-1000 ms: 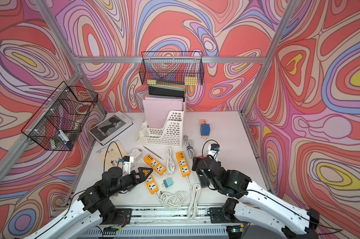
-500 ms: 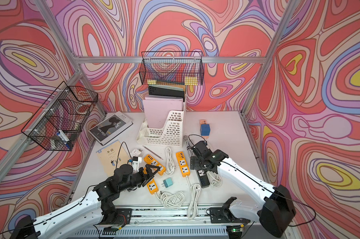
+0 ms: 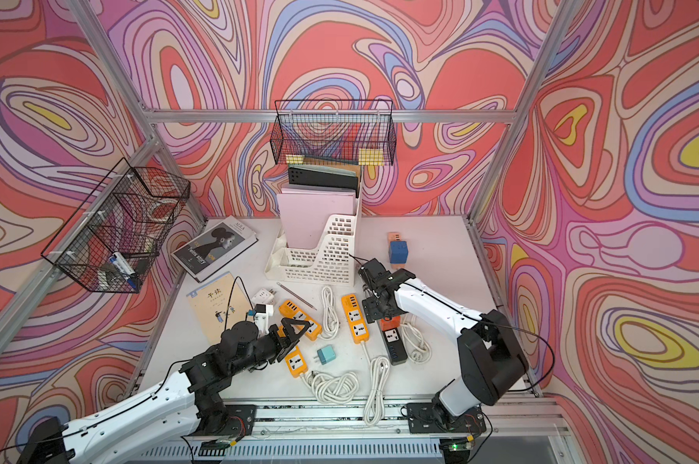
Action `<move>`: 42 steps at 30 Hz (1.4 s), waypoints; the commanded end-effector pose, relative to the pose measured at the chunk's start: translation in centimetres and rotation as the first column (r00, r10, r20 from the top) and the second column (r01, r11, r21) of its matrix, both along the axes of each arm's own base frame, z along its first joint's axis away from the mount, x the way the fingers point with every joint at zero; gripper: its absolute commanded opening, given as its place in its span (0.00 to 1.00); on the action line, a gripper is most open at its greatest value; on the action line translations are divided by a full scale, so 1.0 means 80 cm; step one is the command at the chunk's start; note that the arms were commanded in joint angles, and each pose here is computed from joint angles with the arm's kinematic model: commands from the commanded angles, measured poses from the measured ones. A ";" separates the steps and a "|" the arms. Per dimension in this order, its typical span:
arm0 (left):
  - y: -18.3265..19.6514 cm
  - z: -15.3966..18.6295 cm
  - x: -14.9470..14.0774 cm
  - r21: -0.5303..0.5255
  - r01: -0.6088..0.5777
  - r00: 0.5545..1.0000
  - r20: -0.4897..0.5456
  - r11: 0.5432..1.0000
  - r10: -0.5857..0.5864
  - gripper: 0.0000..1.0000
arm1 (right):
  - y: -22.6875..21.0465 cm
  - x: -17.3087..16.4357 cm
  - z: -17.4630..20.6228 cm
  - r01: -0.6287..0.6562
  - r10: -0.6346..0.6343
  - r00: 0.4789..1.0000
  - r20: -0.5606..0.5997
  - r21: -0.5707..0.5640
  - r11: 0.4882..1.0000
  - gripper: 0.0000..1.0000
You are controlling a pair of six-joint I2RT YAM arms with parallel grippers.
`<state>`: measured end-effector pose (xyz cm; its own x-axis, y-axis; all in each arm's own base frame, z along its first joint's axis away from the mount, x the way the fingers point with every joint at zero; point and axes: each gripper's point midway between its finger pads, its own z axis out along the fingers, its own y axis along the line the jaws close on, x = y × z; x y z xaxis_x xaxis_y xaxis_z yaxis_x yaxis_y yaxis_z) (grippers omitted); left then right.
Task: Pull the plug off the socket
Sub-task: Remove the plug from the socket.
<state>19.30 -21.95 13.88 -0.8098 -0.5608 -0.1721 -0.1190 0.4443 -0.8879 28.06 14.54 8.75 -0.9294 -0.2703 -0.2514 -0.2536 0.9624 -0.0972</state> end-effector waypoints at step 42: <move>-0.256 -0.024 0.034 0.211 0.447 0.830 0.265 0.869 -0.491 0.90 | 0.009 0.004 0.101 0.172 -0.269 0.961 0.066 0.620 0.765 0.28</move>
